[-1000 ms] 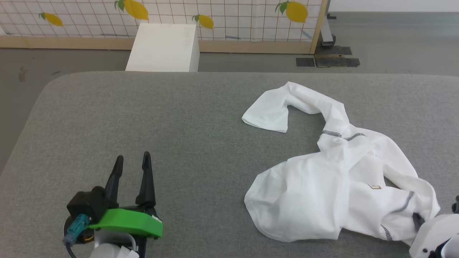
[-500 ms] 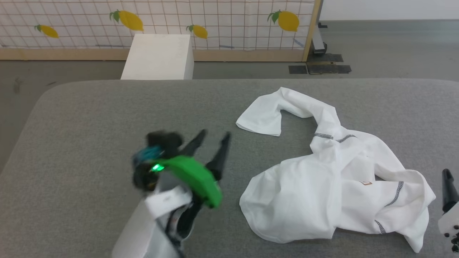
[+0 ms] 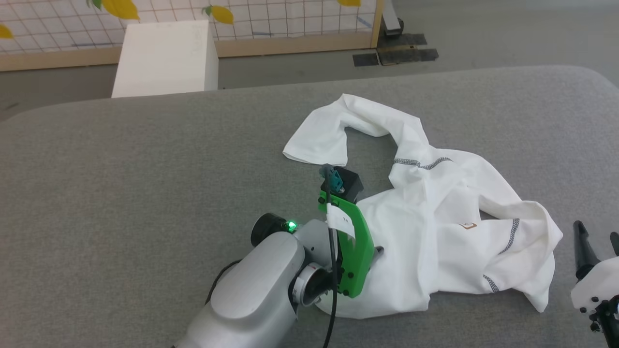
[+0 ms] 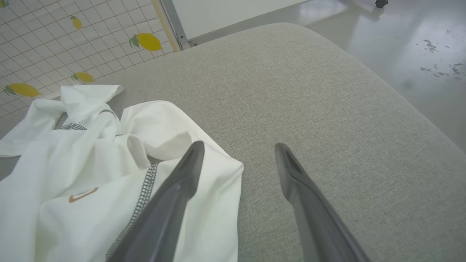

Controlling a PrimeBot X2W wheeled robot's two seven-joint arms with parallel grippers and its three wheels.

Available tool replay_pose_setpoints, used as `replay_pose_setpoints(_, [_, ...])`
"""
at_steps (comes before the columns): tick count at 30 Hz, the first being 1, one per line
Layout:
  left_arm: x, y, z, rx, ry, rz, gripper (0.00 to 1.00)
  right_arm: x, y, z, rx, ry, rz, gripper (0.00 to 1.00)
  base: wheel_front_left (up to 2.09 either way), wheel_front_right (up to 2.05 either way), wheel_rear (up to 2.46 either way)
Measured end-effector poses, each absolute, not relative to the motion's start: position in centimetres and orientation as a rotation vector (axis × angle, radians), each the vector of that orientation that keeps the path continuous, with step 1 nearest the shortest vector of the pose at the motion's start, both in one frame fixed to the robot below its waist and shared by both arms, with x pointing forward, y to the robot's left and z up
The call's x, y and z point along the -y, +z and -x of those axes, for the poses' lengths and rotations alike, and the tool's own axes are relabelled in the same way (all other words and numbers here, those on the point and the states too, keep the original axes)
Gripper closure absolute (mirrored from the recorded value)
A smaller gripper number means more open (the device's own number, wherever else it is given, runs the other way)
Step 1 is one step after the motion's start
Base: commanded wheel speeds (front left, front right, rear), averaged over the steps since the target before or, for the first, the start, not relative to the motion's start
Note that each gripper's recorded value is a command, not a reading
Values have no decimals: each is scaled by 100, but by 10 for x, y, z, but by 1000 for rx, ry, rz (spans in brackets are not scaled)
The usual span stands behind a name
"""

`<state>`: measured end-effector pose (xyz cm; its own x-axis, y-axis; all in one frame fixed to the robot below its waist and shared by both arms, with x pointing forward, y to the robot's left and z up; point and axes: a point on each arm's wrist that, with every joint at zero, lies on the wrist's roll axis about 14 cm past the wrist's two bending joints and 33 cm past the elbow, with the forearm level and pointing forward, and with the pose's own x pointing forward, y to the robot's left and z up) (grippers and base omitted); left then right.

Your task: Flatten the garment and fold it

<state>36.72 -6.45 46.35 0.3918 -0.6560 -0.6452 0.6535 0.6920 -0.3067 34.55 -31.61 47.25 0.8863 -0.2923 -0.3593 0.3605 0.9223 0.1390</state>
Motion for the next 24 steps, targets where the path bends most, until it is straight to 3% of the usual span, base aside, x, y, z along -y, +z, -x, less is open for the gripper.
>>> replay_pose_setpoints(1, [66, 460, -366, -838, -838, 3, 0, 318, 471, -344, -343, -350, -204, 0, 0, 0, 0])
replay_pose_setpoints(2, [67, 457, -365, -850, -843, 3, 50, 321, 469, -343, -348, -359, -204, 0, 0, 0, 0])
replay_pose_setpoints(3, [69, 455, -365, -854, -850, 13, 94, 323, 467, -341, -349, -367, -204, 0, 0, 0, 0])
replay_pose_setpoints(4, [71, 455, -365, -854, -855, 22, 100, 325, 466, -340, -352, -373, -203, 0, 0, 0, 0])
replay_pose_setpoints(9, [75, 473, -375, -781, -860, 127, 100, 323, 459, -341, -373, -371, -197, 0, 0, 0, 0])
replay_pose_setpoints(14, [49, 523, -414, -578, -735, 309, 100, 310, 459, -351, -375, -329, -193, 0, 0, 0, 0])
replay_pose_setpoints(19, [-35, 564, -450, -380, -470, 438, 100, 290, 463, -365, -361, -264, -190, 0, 0, 0, 0])
replay_pose_setpoints(24, [-145, 541, -432, -354, -131, 556, 100, 265, 468, -381, -352, -185, -182, 0, 0, 0, 0])
